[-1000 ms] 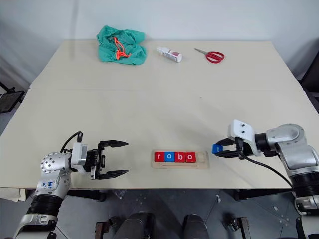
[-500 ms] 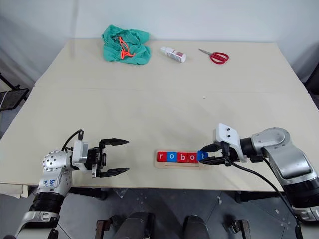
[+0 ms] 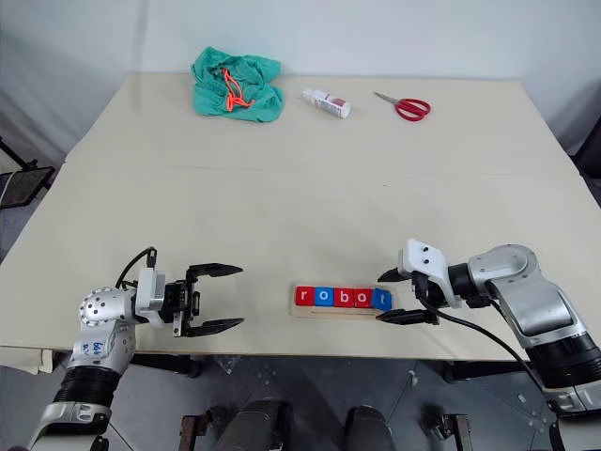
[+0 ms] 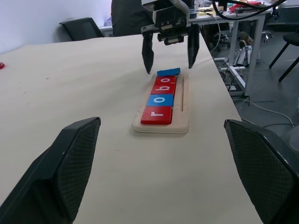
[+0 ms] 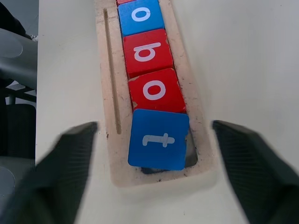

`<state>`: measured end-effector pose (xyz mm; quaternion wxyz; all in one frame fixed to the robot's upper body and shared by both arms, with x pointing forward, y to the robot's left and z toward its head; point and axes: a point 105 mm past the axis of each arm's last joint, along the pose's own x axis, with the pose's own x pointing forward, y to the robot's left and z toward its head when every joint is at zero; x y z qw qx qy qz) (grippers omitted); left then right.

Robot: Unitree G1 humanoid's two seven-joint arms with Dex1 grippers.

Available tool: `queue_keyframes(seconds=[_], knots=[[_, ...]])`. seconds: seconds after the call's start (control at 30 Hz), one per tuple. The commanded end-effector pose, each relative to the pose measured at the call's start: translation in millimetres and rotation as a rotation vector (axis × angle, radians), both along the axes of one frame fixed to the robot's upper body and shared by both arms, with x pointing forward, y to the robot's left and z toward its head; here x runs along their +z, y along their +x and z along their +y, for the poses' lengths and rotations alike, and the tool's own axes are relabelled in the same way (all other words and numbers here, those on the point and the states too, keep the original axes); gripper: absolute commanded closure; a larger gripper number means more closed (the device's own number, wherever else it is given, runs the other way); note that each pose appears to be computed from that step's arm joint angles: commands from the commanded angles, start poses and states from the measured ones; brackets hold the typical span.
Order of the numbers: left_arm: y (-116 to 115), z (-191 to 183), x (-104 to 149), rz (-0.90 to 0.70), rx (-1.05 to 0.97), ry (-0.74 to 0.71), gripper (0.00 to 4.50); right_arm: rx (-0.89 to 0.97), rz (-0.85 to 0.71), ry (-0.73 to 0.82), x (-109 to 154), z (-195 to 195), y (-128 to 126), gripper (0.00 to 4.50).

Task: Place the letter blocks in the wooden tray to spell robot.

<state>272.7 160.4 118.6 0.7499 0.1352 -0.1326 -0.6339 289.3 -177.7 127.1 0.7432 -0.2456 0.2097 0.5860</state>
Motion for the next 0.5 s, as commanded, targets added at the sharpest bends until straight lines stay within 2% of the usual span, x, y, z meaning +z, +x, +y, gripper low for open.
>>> queue_keyframes(seconds=[0.03, 0.13, 0.23, 0.5], knots=[[-1, 2, 7, -0.037, 0.006, -0.002, 0.00, -0.002, -0.078, 0.029, 24, 2, -1, 0.03], [-1, 2, 7, -0.037, 0.006, -0.002, 0.00, -0.044, -0.087, 0.042, 29, 0, -2, 0.03], [0, 0, 7, -0.037, 0.005, -0.004, 0.00, -0.070, -0.087, 0.060, 32, -2, -8, 0.64], [3, -2, 5, -0.032, -0.002, -0.010, 0.00, -0.152, -0.037, 0.033, 24, -2, -23, 3.51]])
